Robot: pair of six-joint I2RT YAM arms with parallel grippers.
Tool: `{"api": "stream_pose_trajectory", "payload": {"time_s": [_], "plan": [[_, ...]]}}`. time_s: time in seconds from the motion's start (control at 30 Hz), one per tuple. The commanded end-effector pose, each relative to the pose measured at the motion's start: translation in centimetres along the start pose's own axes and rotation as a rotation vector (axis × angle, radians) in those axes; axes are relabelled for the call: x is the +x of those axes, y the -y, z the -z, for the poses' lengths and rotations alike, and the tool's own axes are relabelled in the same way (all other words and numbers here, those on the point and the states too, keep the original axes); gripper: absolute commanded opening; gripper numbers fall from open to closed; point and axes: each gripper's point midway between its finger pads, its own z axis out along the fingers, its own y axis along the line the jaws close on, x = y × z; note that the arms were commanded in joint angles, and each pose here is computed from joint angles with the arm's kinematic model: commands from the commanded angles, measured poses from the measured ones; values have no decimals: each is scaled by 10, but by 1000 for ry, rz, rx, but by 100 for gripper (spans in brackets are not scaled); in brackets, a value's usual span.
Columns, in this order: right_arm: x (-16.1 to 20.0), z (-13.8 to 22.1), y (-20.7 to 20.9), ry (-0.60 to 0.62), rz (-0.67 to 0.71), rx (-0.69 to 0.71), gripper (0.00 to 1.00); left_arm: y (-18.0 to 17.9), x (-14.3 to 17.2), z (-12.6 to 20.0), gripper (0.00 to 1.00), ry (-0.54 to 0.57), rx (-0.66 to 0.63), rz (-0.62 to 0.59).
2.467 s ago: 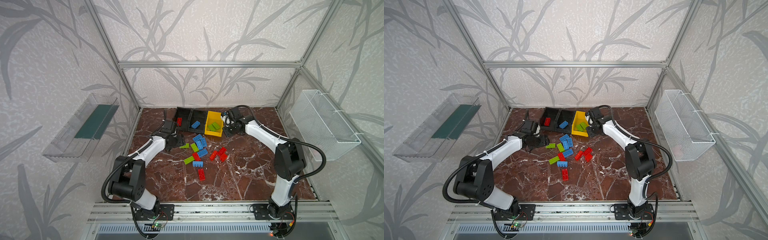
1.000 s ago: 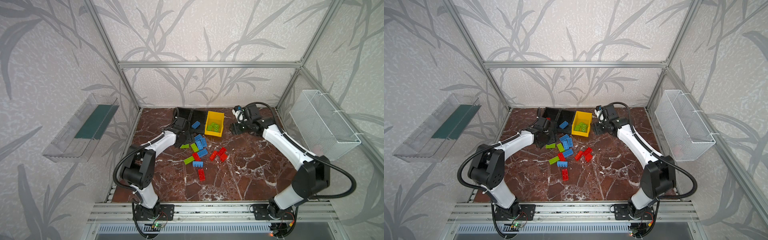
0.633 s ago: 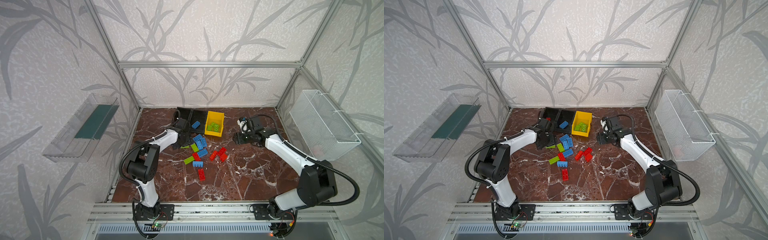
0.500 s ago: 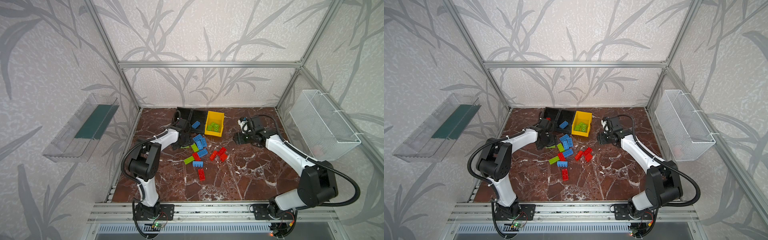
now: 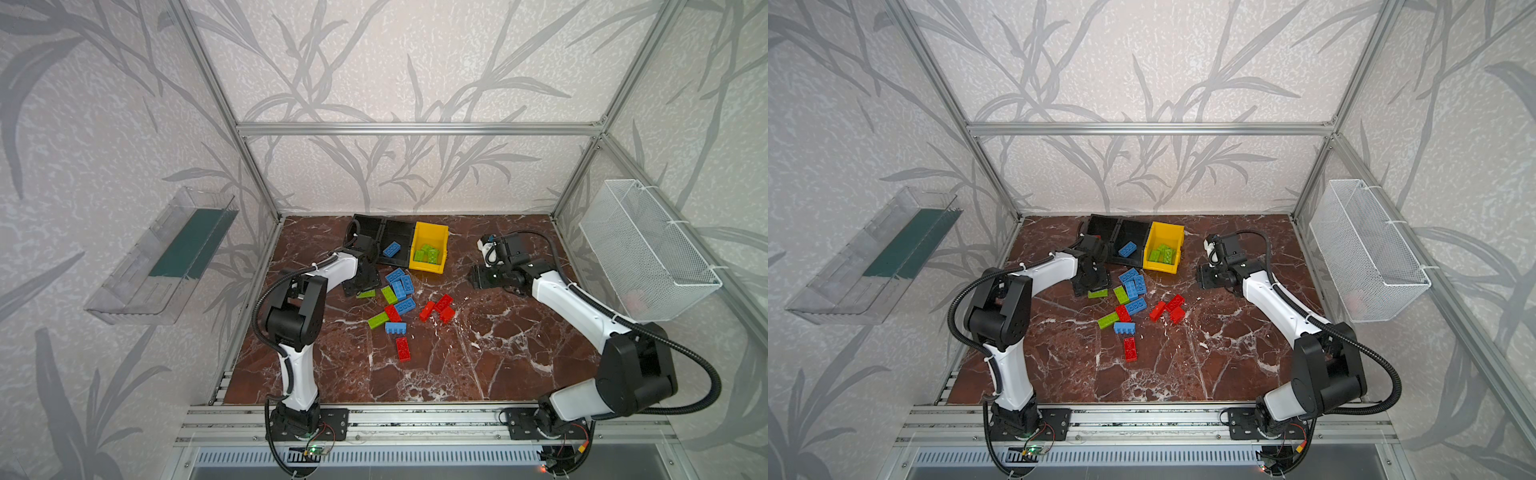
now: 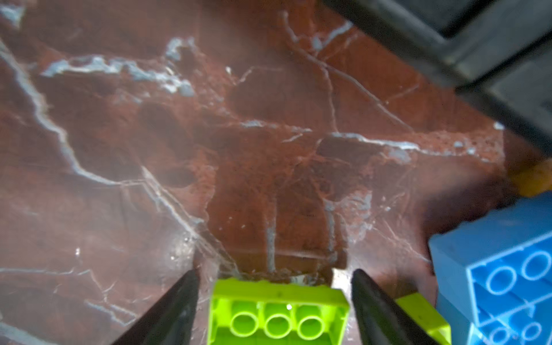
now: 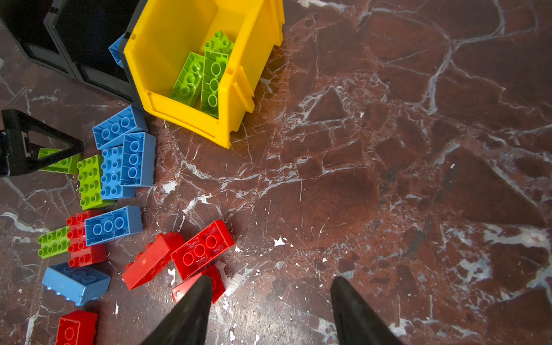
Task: Sort the legos into containers by color
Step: Pick up the lego from the middle-left of the table, then place the lego in the container.
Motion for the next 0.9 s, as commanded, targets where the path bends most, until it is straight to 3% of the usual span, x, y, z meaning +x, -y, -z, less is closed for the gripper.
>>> {"api": "stream_pose_trajectory", "payload": {"time_s": [0.0,0.2,0.33,0.5,0.87], "plan": [[3,1,3,-46,26,13,65,-3,8,-6,72,-38,-15,-9],[-24,12,-12,-104,33,26,65,-6,5,4,49,-6,-14,-18],[-31,2,-53,-114,50,20,66,-5,-7,25,40,50,-3,-27],[-16,-39,-97,-212,23,18,66,2,-25,56,35,120,27,-46],[2,-111,-143,-248,-7,68,59,36,-89,117,34,312,118,-107]]}}
